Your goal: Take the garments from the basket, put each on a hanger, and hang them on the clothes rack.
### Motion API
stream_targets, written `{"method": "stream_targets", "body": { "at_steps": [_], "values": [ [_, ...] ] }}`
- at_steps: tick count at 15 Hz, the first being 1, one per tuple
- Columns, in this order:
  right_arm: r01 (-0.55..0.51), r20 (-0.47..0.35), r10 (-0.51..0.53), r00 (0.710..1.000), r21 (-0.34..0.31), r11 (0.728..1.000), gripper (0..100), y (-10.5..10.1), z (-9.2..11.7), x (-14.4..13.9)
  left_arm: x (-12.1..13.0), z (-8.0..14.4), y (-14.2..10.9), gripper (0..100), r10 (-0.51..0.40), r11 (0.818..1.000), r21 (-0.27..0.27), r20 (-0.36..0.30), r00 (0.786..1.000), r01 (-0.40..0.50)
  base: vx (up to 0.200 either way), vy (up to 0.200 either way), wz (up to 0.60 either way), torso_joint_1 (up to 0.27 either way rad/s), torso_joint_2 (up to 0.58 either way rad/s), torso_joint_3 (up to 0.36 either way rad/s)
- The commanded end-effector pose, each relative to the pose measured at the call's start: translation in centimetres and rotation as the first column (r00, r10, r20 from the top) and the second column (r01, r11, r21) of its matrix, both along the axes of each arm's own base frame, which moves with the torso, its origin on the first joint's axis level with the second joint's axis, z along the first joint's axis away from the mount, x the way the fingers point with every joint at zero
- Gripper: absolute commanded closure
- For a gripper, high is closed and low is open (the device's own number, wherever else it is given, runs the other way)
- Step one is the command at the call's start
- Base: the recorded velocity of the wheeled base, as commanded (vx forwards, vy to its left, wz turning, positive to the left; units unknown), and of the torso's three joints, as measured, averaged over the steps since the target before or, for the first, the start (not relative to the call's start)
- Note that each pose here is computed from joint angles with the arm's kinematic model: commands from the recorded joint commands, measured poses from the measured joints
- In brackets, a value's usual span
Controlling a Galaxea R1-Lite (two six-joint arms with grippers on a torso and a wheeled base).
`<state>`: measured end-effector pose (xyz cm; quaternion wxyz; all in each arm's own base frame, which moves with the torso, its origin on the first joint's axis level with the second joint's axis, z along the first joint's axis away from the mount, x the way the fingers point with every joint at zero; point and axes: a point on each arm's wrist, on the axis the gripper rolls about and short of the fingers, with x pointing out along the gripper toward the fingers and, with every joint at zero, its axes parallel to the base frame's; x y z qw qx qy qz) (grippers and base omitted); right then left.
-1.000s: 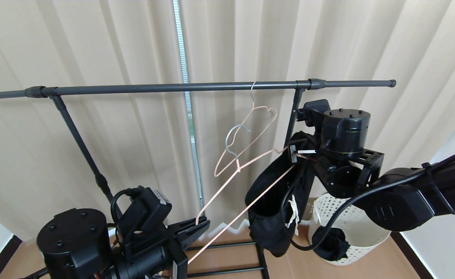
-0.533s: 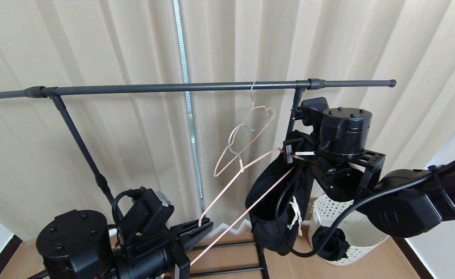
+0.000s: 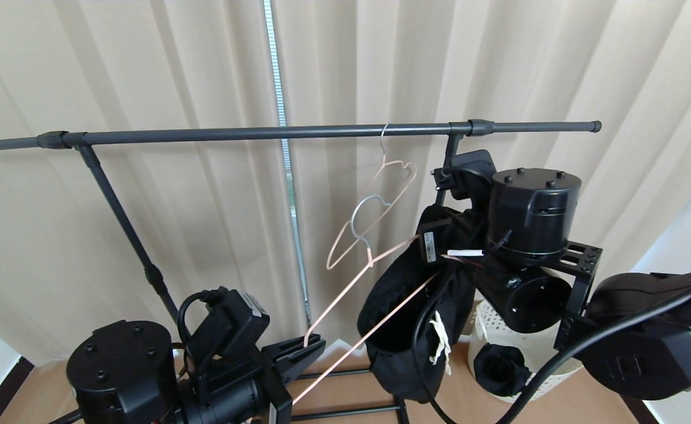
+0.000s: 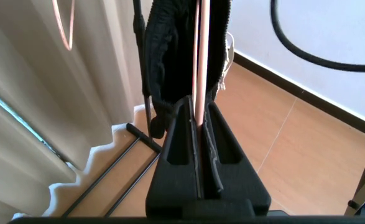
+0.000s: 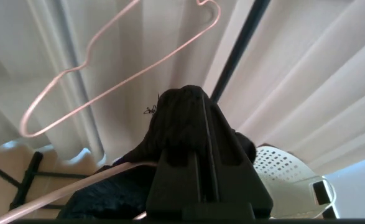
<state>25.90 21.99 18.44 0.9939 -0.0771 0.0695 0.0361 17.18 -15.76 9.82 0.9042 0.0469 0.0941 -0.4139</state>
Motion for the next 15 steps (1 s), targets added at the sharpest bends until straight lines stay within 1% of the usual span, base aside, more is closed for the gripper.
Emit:
{"method": "stream_targets", "body": {
  "at_steps": [1,3,7,12,15],
  "values": [
    [-0.042,0.011,0.042,0.999,0.01,0.999,100,0.5,0.6,-1.5,0.0,-0.1,0.0,100,0.0,1.0,0.003,-0.003,1.0,0.0,0.0,0.0,0.0,0.0,0.0,0.0],
    [-0.078,0.014,0.078,0.997,0.018,0.997,100,1.2,0.8,-2.5,0.0,-0.1,0.0,100,0.0,1.0,0.002,-0.002,1.0,0.0,0.0,0.0,0.0,0.0,0.0,0.0],
    [-0.161,0.02,0.16,0.987,0.059,0.985,100,2.9,1.2,-4.8,0.0,-0.1,0.0,100,-0.001,1.0,0.003,-0.001,1.0,0.001,0.0,0.0,0.0,0.0,0.0,0.0],
    [-0.245,0.04,0.243,0.969,0.08,0.966,100,3.5,2.2,-7.7,0.1,0.0,0.0,100,0.002,1.0,0.0,0.001,1.0,-0.002,0.0,0.0,0.0,0.0,0.0,0.0],
    [-0.25,0.043,0.247,0.968,0.083,0.965,100,3.5,2.3,-7.9,0.0,0.1,0.1,100,0.001,1.0,-0.004,0.008,1.0,-0.001,0.0,0.0,0.0,0.0,0.0,0.0]
  ]
}}
